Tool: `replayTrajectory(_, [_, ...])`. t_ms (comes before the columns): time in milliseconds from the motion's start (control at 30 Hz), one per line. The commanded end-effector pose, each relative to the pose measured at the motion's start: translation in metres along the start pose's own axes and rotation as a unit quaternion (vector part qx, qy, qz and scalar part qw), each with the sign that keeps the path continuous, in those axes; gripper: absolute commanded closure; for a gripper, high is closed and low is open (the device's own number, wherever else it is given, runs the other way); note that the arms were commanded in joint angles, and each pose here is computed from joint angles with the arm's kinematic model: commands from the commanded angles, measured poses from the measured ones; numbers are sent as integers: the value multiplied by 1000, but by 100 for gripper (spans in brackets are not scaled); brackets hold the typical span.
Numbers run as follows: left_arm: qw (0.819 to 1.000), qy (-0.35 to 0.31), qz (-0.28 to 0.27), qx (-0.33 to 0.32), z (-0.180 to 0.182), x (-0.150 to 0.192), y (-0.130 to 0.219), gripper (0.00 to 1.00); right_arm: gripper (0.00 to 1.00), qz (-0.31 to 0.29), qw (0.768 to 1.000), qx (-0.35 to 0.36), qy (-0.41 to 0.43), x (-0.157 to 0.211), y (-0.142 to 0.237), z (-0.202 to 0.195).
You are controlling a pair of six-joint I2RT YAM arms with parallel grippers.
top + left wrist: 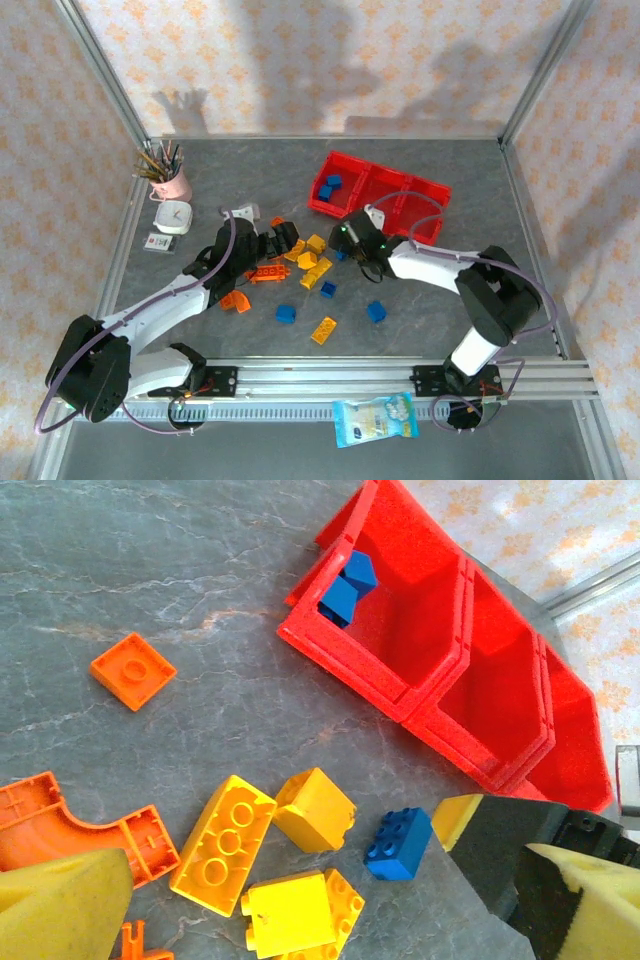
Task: Sort the legos into containers by color
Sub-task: Pick up the lego from the center of the table.
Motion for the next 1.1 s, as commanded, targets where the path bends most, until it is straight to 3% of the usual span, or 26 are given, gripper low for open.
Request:
replayTrajectory(0, [1000, 7, -28, 10, -5, -7, 3, 1, 15, -20, 1000, 4, -22, -7, -13, 7])
replayTrajectory(500, [1000, 12, -15, 1, -3, -3, -5, 1, 43, 10, 995, 89, 35, 21, -26, -27])
replayTrajectory(1067, [1000, 14, -24, -5, -2, -6, -2, 1, 73, 38, 993, 79, 76, 18, -22, -11])
Point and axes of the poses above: each hand's point on the last joint's axis, 136 mm out from that joint toward the fingers, its own y axis back along the fingers, its own z axis along the line the jaws close on, x = y × z, the point moved 2 cm from there along y, back along the fingers, and after that the axes turned 4 degrees about y, right-handed, at the moved point
